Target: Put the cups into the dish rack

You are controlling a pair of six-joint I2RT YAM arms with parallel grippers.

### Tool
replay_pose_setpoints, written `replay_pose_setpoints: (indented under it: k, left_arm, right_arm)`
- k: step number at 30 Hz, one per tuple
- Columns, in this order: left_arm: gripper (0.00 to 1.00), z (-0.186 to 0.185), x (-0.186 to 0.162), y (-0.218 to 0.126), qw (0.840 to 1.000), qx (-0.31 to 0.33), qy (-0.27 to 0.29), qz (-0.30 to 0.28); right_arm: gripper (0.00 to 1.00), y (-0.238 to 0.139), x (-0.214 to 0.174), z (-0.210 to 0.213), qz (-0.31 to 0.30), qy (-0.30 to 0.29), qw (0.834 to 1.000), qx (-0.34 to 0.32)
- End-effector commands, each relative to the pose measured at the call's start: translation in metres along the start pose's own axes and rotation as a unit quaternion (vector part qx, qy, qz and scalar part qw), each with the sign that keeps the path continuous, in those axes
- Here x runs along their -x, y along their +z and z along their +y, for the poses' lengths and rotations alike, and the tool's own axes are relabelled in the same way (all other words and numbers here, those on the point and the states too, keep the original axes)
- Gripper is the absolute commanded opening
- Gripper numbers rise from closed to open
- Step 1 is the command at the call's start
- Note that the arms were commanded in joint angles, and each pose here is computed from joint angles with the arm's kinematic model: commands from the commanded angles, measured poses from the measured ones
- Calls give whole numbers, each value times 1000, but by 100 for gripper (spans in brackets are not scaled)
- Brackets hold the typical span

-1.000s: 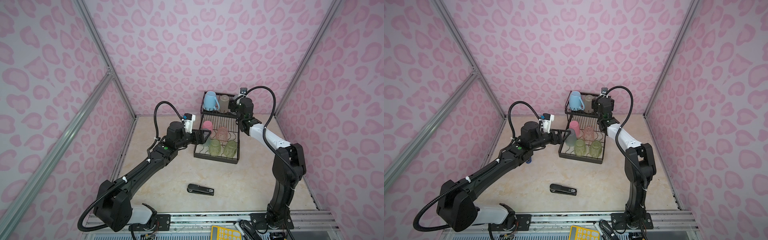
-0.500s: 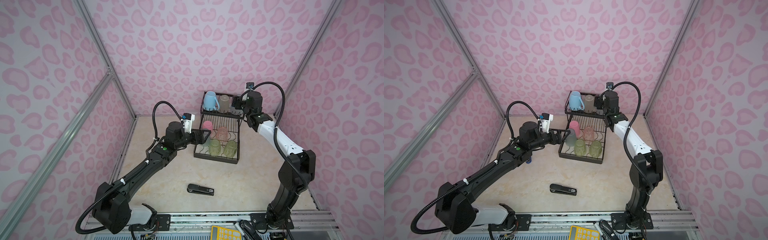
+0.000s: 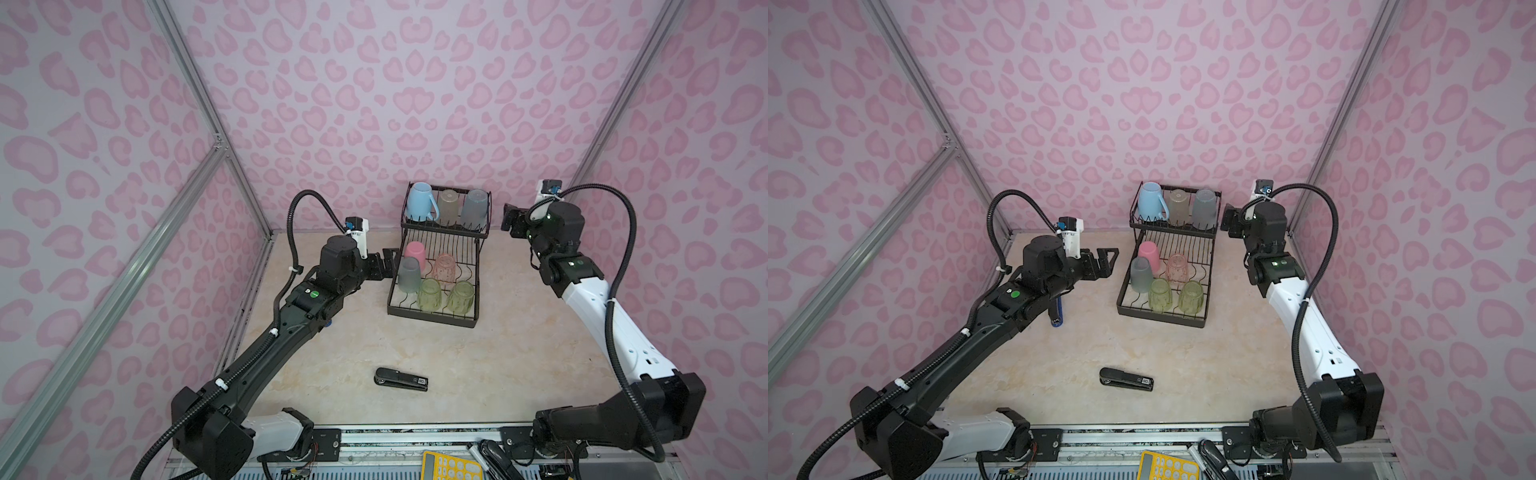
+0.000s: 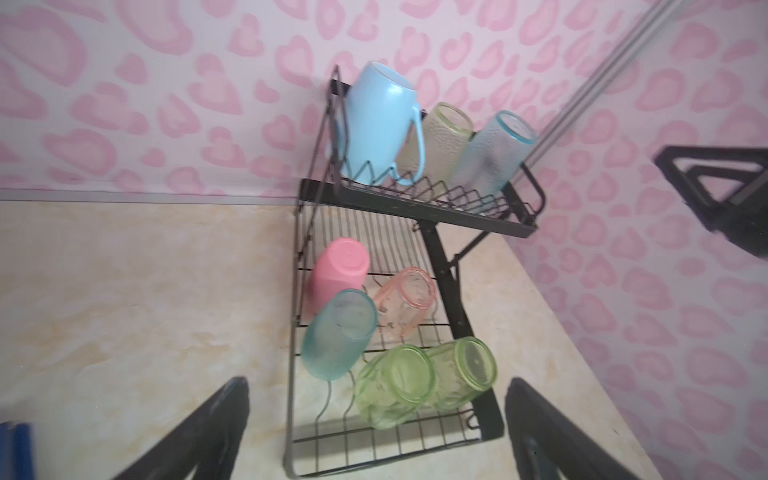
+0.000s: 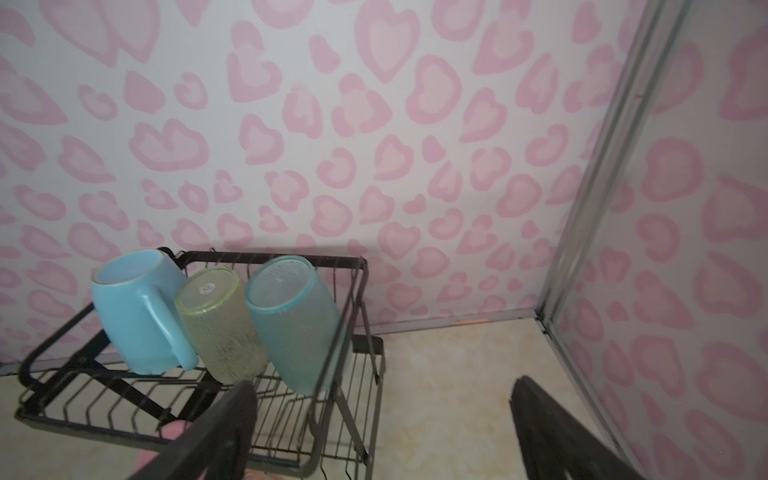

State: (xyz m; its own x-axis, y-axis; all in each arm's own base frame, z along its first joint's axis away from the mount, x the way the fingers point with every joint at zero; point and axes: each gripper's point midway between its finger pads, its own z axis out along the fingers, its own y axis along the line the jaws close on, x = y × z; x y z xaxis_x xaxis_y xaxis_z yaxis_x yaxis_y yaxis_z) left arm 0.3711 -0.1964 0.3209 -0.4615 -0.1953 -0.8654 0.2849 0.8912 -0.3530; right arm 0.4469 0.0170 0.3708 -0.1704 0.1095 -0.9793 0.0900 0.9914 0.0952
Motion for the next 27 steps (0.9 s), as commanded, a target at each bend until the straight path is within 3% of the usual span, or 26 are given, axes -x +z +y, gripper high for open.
replay_pose_setpoints:
  k: [1,4,12,20,22,27]
  left_arm:
    - [98,55,8,-14,992,128,17,-13]
    - [97,100,12,-26,978,207,7,-25]
    - [97,208,-25,-47,946,306,-85,-60]
    - [97,279,-79,-50,915,398,-47,-53]
    - [97,293,-88,-52,906,417,-53,-55]
    - [97,303,-96,-47,904,416,-20,-99]
  right_arm:
    - [95,-14,-17,-35,-1,1,999,-41]
    - [96,-30,-43,-67,-1,1,996,-85]
    - [95,-49,-120,-116,-21,14,985,-168]
    - [95,-47,-200,-130,-12,1,983,-181]
    - [96,-43,-208,-129,-12,2,985,-175]
    - [96,-34,-210,-132,6,1,985,-174]
